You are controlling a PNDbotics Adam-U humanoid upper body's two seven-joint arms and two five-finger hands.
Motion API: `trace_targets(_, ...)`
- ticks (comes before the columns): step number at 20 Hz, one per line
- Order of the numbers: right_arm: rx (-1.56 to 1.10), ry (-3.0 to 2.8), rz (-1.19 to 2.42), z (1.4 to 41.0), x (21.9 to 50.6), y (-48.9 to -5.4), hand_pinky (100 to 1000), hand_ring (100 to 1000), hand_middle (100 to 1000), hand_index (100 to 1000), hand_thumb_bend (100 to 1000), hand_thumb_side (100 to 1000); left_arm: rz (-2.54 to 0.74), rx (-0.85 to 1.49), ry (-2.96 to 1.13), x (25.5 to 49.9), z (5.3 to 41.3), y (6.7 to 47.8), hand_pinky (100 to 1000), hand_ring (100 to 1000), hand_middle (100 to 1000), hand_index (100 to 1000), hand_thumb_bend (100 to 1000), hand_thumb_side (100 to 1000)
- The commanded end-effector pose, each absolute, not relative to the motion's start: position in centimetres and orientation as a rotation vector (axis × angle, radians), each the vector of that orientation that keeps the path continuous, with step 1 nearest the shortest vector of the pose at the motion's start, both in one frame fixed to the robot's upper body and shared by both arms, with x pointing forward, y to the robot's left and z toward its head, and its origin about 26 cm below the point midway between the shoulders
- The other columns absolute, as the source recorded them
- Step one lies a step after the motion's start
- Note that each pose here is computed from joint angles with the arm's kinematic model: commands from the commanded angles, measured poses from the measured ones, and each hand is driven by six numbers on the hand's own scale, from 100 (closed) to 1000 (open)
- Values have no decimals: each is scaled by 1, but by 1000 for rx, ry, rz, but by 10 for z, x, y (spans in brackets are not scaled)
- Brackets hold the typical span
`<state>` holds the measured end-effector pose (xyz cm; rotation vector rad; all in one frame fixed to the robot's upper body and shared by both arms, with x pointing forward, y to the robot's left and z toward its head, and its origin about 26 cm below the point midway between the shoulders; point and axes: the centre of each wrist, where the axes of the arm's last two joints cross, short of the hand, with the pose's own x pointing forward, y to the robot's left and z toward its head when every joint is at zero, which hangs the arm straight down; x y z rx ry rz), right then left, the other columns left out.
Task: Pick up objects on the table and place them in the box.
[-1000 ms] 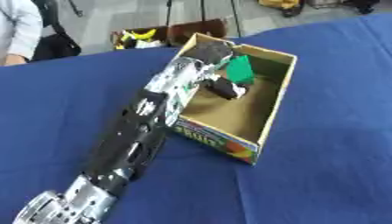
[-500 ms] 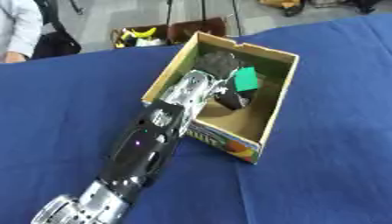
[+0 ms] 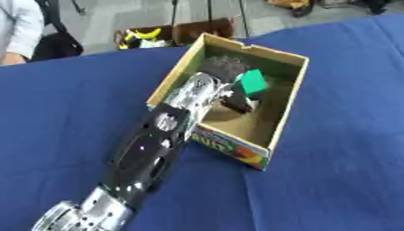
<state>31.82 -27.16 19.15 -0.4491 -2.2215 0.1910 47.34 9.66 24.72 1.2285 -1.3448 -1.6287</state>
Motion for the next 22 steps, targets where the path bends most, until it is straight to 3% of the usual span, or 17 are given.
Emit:
trace_targets(1, -452, -2250, 190, 199, 316, -273, 869, 889, 737, 893, 100, 1000, -1651, 1244, -1272, 473, 249, 98, 580, 791, 992, 1000, 740, 789)
trace_targets(2, -452, -2248, 190, 199, 316, -273, 869, 889, 737, 893, 100, 1000, -1651, 1245, -1261, 472, 251, 98, 593, 801, 996, 1000, 801, 798)
trace_targets(3, -450, -2246, 190, 198, 316, -273, 869, 889, 737, 893, 100, 1000, -1641, 1255, -1262, 472, 255, 99, 609, 812, 995, 1000, 978, 873)
trace_targets(4, -450, -2245, 189, 198, 316, -273, 869, 889, 737, 893, 100, 1000, -1621, 1270, -1276, 470, 260, 100, 602, 814, 997, 1000, 1000, 928)
trace_targets(10, -467, -2228, 189, 194, 315, -277, 869, 889, 737, 893, 100, 1000, -1478, 1399, -1470, 454, 301, 111, 554, 787, 960, 1000, 1000, 1000)
trace_targets(14, -487, -2209, 189, 190, 313, -281, 870, 889, 737, 893, 100, 1000, -1395, 1488, -1619, 439, 337, 129, 532, 772, 946, 1000, 1000, 1000)
trace_targets(16, -496, -2203, 186, 189, 313, -283, 870, 889, 736, 893, 100, 1000, -1325, 1527, -1705, 430, 356, 142, 505, 752, 924, 1000, 979, 1000)
trace_targets(19, -509, -2195, 178, 187, 312, -286, 870, 890, 736, 892, 100, 1000, -1196, 1567, -1821, 417, 378, 162, 468, 720, 897, 1000, 752, 1000)
trace_targets(22, -516, -2191, 168, 186, 311, -287, 869, 889, 736, 892, 100, 1000, -1074, 1554, -1927, 405, 383, 179, 437, 694, 885, 1000, 691, 1000)
